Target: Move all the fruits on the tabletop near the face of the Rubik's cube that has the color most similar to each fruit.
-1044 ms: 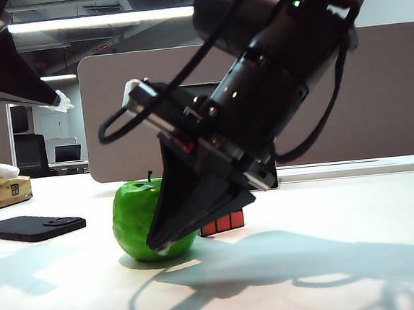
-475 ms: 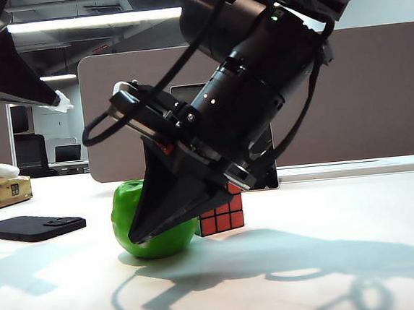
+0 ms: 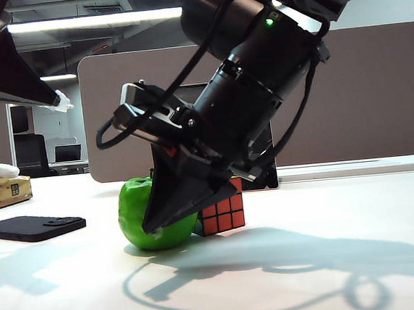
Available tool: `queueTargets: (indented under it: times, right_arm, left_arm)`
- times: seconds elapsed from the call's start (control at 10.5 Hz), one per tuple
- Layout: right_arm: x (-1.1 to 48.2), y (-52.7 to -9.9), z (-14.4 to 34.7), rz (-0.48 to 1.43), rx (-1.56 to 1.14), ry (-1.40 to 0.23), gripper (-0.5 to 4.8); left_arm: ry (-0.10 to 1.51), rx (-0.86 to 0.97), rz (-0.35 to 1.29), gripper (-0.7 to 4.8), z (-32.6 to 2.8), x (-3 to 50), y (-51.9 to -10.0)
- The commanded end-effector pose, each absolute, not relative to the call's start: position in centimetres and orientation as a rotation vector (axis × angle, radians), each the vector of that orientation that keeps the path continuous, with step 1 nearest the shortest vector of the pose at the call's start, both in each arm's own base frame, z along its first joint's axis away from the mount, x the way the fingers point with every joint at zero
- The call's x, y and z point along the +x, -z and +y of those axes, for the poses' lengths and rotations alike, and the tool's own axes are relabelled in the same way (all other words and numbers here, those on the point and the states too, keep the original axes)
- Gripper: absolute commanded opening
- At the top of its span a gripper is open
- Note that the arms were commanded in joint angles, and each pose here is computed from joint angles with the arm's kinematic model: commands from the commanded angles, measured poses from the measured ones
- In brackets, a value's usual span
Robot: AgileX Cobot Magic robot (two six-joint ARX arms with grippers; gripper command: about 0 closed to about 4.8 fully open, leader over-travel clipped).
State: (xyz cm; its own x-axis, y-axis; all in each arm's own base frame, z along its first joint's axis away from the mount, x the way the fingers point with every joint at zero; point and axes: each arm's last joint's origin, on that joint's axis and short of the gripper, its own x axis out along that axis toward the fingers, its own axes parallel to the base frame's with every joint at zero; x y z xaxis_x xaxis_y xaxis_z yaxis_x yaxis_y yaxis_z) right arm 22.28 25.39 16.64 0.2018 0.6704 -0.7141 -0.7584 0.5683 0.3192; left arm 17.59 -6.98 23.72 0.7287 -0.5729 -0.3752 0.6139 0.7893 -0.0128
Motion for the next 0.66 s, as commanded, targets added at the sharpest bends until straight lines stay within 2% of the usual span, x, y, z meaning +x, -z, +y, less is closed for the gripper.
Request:
queueTargets:
  times: [0.09,0.28,0.47,0.66]
  right_arm:
    - [23.0,-17.1,25.2,0.884,-0.097,-0.977,-0.01]
    - [22.9,-17.1,25.2,0.898,-0.084,-1.008,-0.01]
    - [22.1,-17.8,25.7,0.907,-0.038,-1.158,-0.01]
    - [21.5,-20.5,25.6,0.795,-0.022,-1.193,-0.01]
  left_arm:
    - [0.656,0.118,0.36,-0.05,-7.0,17.6,-23.9]
    - [0.656,0.118,0.36,-0.05,-7.0,17.6,-23.9]
    - [0.656,0.118,0.362,-0.05,-7.0,17.6,-23.9]
    - [0.656,0.118,0.362,-0.05,-7.0,17.6,-23.9]
